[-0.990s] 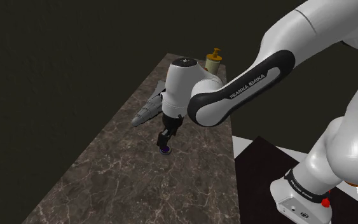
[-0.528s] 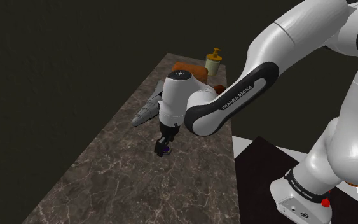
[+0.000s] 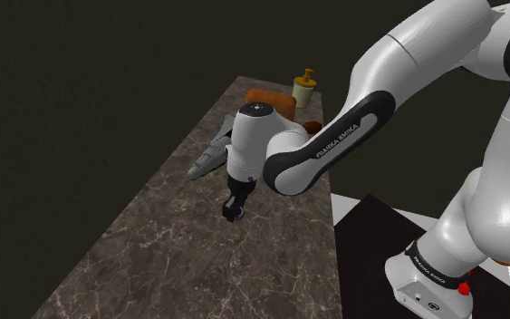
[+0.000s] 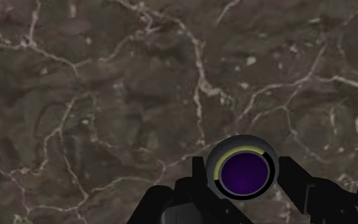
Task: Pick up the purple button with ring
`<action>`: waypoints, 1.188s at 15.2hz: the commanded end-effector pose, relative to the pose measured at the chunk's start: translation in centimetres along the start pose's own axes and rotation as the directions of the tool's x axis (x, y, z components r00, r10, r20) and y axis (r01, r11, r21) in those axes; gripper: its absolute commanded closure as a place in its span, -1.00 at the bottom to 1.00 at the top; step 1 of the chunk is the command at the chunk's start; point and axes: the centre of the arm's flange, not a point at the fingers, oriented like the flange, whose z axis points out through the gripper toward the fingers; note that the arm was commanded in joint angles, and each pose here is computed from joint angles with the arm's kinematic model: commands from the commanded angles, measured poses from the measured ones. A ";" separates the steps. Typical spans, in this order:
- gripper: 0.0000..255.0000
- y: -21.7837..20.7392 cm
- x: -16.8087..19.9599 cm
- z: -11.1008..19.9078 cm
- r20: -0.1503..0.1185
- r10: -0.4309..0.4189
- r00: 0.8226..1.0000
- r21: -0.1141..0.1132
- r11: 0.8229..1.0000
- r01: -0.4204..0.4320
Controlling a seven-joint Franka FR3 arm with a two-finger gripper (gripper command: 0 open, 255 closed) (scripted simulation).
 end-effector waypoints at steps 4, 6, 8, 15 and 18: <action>1.00 -0.2 -0.1 0.3 0.005 -0.003 1.000 0.004 1.000 0.003; 1.00 -0.2 -0.1 -0.7 0.005 -0.003 1.000 0.004 1.000 0.003; 1.00 -0.2 0.0 -1.8 0.005 -0.003 1.000 0.004 1.000 0.003; 1.00 -0.2 0.1 -5.5 0.005 -0.003 1.000 0.004 1.000 0.003; 1.00 -0.2 0.2 -7.1 0.005 -0.003 1.000 0.004 1.000 0.003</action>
